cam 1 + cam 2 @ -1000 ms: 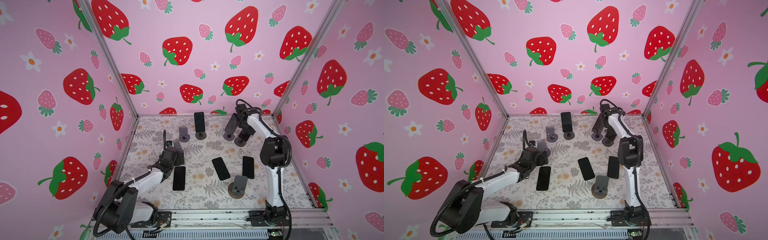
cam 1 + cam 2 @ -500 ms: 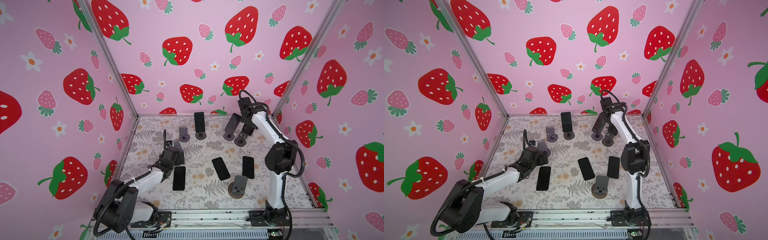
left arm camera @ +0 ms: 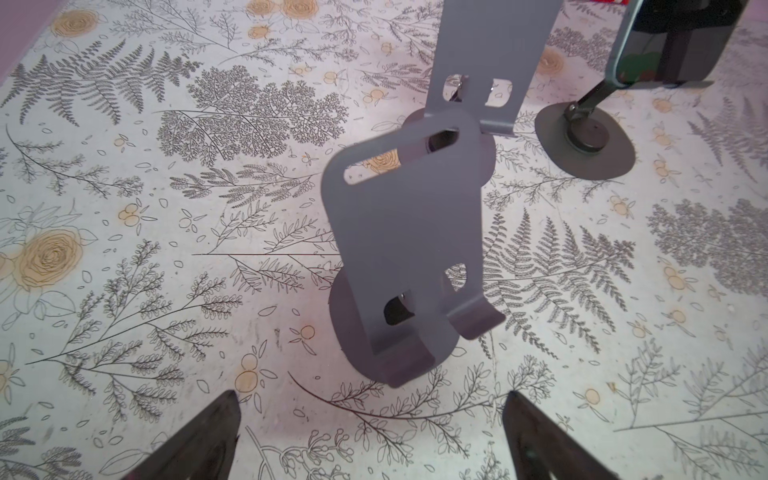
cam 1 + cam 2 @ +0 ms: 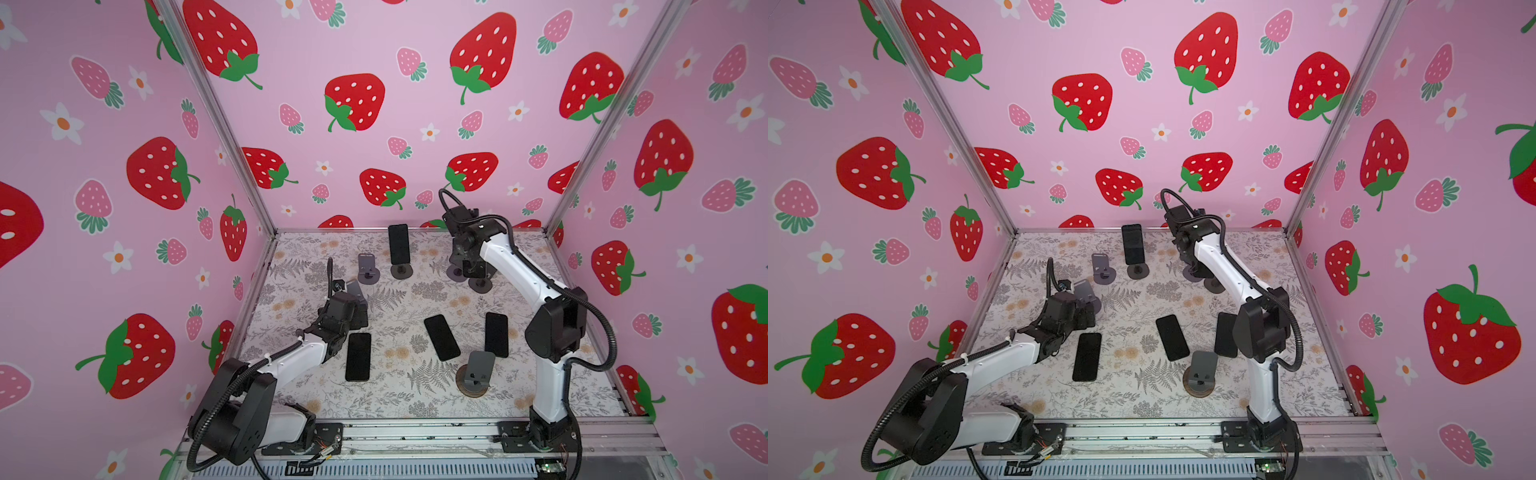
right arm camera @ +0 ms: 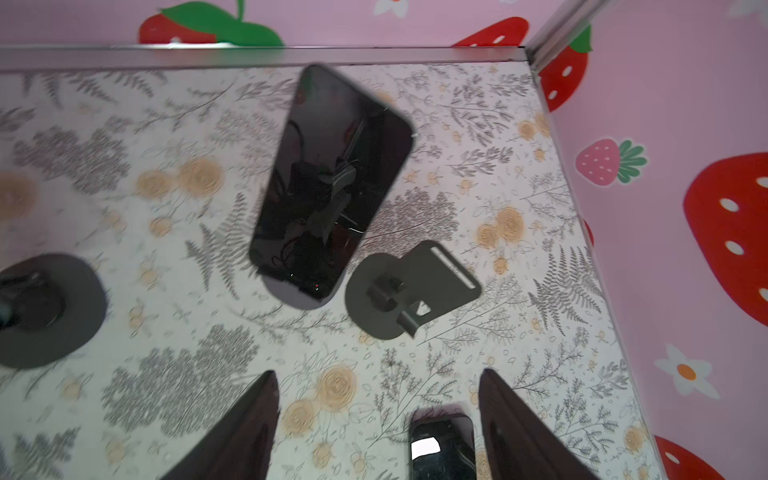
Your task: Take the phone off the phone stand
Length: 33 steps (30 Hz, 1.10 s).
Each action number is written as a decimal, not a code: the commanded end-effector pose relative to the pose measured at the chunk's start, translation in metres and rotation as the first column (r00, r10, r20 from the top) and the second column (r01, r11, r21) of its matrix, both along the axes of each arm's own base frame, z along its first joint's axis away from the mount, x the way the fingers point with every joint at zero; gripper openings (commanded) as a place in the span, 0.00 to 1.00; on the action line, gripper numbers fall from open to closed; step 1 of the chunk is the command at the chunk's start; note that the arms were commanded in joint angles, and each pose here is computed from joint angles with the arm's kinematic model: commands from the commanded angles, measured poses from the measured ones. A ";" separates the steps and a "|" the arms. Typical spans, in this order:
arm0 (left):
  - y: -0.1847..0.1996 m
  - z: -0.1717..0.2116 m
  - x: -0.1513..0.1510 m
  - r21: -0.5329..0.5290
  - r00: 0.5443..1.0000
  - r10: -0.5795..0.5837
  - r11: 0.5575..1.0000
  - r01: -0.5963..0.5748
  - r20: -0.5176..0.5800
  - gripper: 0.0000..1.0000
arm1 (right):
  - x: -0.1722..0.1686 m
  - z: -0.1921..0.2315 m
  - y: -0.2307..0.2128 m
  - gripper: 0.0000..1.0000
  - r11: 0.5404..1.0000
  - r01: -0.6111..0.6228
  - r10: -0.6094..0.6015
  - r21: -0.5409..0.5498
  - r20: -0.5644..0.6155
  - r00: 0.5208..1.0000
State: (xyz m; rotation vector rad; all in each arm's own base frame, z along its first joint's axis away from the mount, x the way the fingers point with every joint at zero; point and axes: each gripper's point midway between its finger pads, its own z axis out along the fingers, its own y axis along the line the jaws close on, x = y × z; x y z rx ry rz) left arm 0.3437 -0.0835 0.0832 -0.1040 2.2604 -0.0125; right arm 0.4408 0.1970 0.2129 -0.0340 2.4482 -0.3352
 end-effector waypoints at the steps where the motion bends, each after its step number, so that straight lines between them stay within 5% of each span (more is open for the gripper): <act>1: 0.006 0.013 0.007 0.031 0.999 0.032 0.999 -0.033 0.035 1.00 | -0.019 0.017 0.039 0.64 0.981 -0.185 0.184 0.057 0.013 0.983; 8: 0.012 0.015 0.005 0.032 0.997 0.058 0.998 -0.059 0.051 1.00 | -0.065 -0.017 0.104 0.63 0.882 -0.385 0.411 0.273 -0.041 0.911; 17: 0.021 0.017 0.003 0.066 0.994 0.098 0.993 -0.101 0.046 1.00 | -0.137 -0.072 0.148 0.62 0.786 -0.477 0.574 0.394 -0.174 0.800; 26: 0.024 0.017 0.003 0.062 0.991 0.119 0.991 -0.122 0.057 1.00 | -0.197 -0.129 0.170 0.62 0.763 -0.511 0.637 0.395 -0.333 0.695; 33: 0.026 0.020 0.001 0.063 0.990 0.122 0.990 -0.126 0.065 1.00 | -0.208 -0.154 0.165 0.62 0.781 -0.513 0.624 0.357 -0.397 0.673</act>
